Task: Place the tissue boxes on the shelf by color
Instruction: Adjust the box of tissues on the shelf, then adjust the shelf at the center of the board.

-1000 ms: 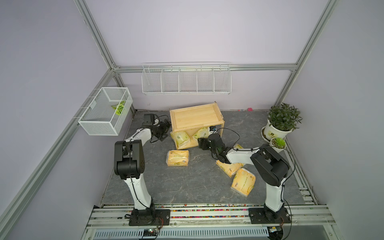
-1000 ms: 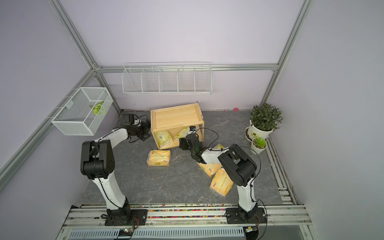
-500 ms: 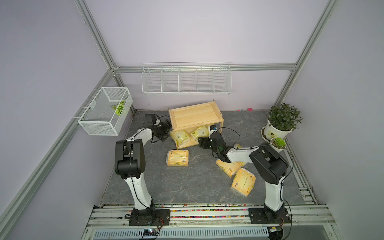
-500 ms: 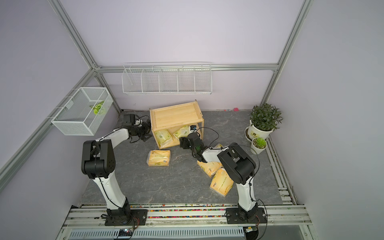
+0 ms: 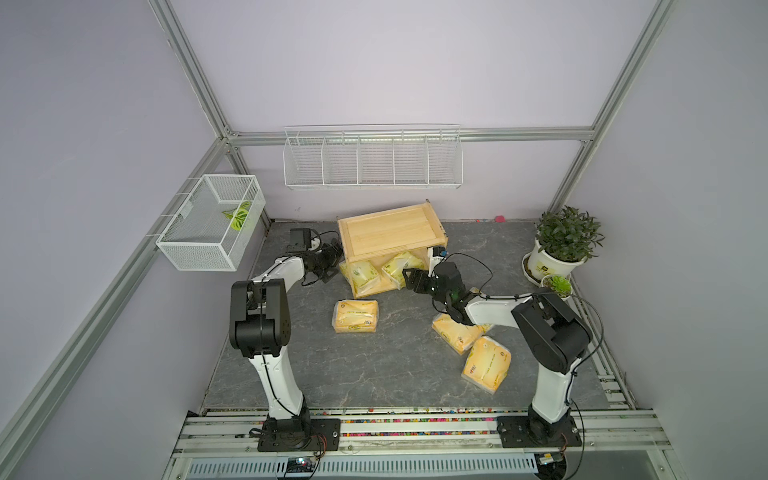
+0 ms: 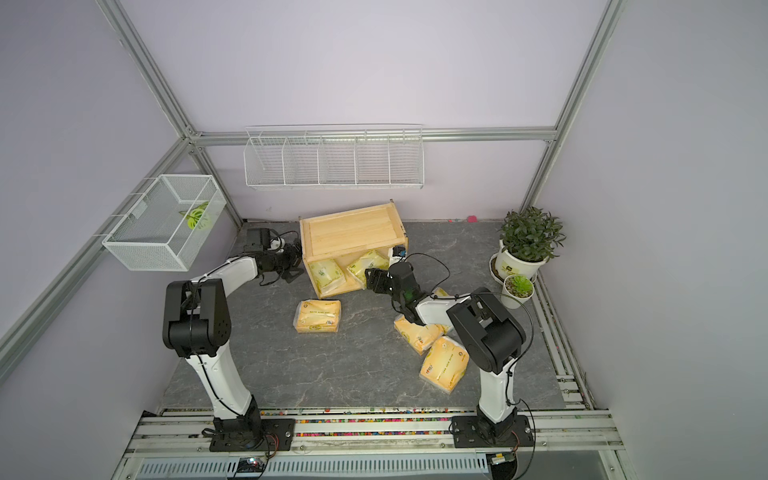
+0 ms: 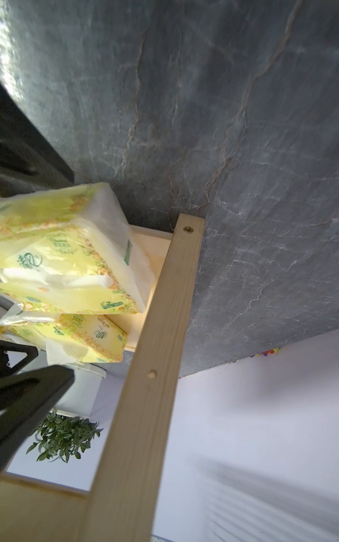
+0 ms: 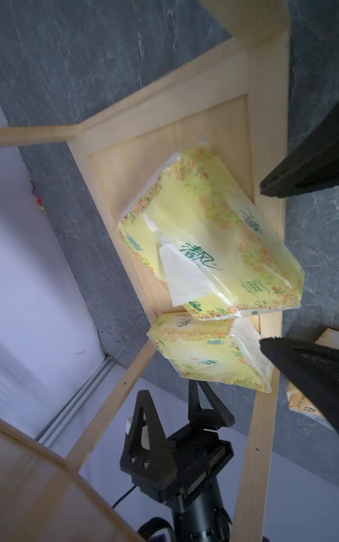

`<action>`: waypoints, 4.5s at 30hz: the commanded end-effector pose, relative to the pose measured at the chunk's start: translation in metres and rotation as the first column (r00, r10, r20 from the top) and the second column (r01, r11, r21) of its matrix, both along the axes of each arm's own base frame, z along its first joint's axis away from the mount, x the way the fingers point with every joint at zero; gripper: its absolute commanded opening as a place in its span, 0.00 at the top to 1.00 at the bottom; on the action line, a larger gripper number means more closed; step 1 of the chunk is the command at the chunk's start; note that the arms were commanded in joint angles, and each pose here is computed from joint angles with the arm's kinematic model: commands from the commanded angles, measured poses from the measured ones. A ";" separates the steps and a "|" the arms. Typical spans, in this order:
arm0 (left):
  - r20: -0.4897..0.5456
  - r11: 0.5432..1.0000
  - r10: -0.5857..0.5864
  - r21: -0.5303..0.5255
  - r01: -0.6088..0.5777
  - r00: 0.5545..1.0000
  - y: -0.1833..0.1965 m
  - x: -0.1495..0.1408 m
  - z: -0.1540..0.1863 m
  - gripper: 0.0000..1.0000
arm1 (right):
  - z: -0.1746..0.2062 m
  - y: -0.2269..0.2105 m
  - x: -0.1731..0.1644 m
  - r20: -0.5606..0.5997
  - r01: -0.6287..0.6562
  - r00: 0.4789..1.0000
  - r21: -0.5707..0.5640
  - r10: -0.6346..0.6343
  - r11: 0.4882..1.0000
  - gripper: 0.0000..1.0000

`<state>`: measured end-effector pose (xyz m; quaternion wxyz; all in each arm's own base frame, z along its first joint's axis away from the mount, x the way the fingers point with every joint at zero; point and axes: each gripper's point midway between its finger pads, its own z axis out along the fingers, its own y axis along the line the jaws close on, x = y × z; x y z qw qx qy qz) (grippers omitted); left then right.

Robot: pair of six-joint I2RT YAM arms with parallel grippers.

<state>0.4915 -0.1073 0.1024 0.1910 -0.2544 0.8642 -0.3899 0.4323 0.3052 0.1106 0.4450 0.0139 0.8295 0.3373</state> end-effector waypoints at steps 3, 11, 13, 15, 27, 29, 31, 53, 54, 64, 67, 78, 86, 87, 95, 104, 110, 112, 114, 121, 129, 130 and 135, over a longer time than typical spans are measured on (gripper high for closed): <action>0.037 1.000 -0.031 0.007 0.031 0.999 -0.005 0.007 0.010 0.00 | 0.004 0.006 0.007 -0.006 -0.015 1.000 0.059 0.015 0.998 0.20; 0.047 0.999 -0.040 0.005 0.040 0.998 -0.007 0.009 0.013 0.00 | 0.006 0.006 -0.002 -0.030 -0.019 0.999 0.131 0.023 0.991 0.22; 0.048 0.999 -0.041 0.004 0.041 0.998 -0.008 0.009 0.014 0.00 | 0.012 0.001 -0.010 -0.029 -0.013 0.999 0.148 0.017 0.989 0.22; 0.052 0.999 -0.043 0.005 0.043 0.998 -0.008 0.009 0.015 0.00 | 0.019 -0.006 -0.019 -0.026 -0.009 1.000 0.162 0.013 0.987 0.22; 0.040 0.993 0.075 0.086 -0.078 0.996 0.012 -0.002 0.019 0.00 | 0.058 -0.080 -0.055 -0.048 0.116 0.992 0.085 -0.113 0.990 0.21; 0.048 0.991 0.094 0.094 -0.098 0.994 0.016 -0.006 0.024 0.00 | 0.062 -0.095 -0.054 -0.050 0.150 0.988 0.077 -0.146 0.986 0.21; 0.047 0.993 0.089 0.074 -0.092 0.995 0.013 -0.008 0.026 0.00 | 0.064 -0.112 -0.051 -0.060 0.202 0.978 0.065 -0.198 0.977 0.21; 0.050 0.998 0.042 -0.039 -0.040 0.998 -0.057 0.031 0.011 0.00 | 0.029 -0.184 0.010 -0.411 0.287 0.883 0.088 -0.228 0.954 0.21; 0.058 0.998 0.042 -0.041 -0.040 0.997 -0.057 0.033 0.013 0.00 | 0.028 -0.185 0.013 -0.413 0.290 0.881 0.089 -0.229 0.953 0.21; 0.055 0.998 0.066 0.020 -0.068 0.996 -0.045 0.013 0.024 0.00 | 0.014 -0.166 0.053 -0.492 0.214 0.859 0.094 -0.142 0.972 0.21; 0.042 0.993 0.098 0.057 -0.101 0.994 -0.035 0.005 0.022 0.00 | 0.012 -0.153 0.063 -0.518 0.161 0.852 0.124 -0.075 0.979 0.22; -0.012 0.966 0.222 0.139 -0.218 0.975 0.000 -0.013 0.013 0.00 | 0.012 -0.093 0.061 -0.542 -0.098 0.815 0.219 0.205 0.971 0.24; -0.013 0.977 0.173 0.125 -0.170 0.985 -0.004 -0.015 0.014 0.00 | 0.011 -0.070 0.026 -0.532 -0.192 0.801 0.204 0.273 0.960 0.25; -0.011 0.978 0.171 0.123 -0.168 0.985 -0.004 -0.016 0.015 0.00 | 0.011 -0.069 0.020 -0.531 -0.196 0.801 0.203 0.276 0.959 0.25; -0.005 0.981 0.146 0.127 -0.144 0.989 -0.004 -0.029 0.016 0.00 | 0.012 -0.061 -0.025 -0.527 -0.222 0.800 0.182 0.286 0.958 0.25; -0.003 0.986 0.129 0.110 -0.128 0.992 -0.008 -0.047 0.015 0.00 | 0.004 -0.101 -0.034 -0.527 -0.001 0.849 0.071 0.038 0.997 0.25; -0.002 0.990 0.098 0.101 -0.098 0.995 -0.025 -0.057 0.014 0.00 | 0.018 -0.140 -0.031 -0.477 0.169 0.869 0.043 -0.128 0.985 0.24; -0.003 0.991 0.095 0.094 -0.094 0.995 -0.031 -0.061 0.013 0.00 | 0.026 -0.144 -0.036 -0.463 0.178 0.875 0.042 -0.139 0.983 0.24; -0.002 0.991 0.097 0.089 -0.096 0.995 -0.032 -0.064 0.012 0.00 | 0.035 -0.146 -0.045 -0.455 0.182 0.879 0.051 -0.139 0.982 0.24; 0.013 0.982 0.136 0.127 -0.137 0.991 -0.010 -0.062 0.022 0.00 | 0.046 -0.132 -0.098 -0.442 0.165 0.890 0.080 -0.113 0.983 0.24; 0.024 0.963 0.218 0.157 -0.219 0.976 0.038 -0.062 0.039 0.00 | 0.048 -0.109 -0.144 -0.359 0.213 0.923 0.182 -0.137 0.960 0.24; 0.028 0.962 0.222 0.159 -0.224 0.975 0.042 -0.062 0.041 0.00 | 0.048 -0.109 -0.147 -0.344 0.224 0.927 0.193 -0.148 0.955 0.23; 0.052 0.952 0.254 0.162 -0.259 0.966 0.057 -0.064 0.053 0.00 | 0.037 -0.094 -0.150 -0.341 0.225 0.930 0.231 -0.137 0.947 0.23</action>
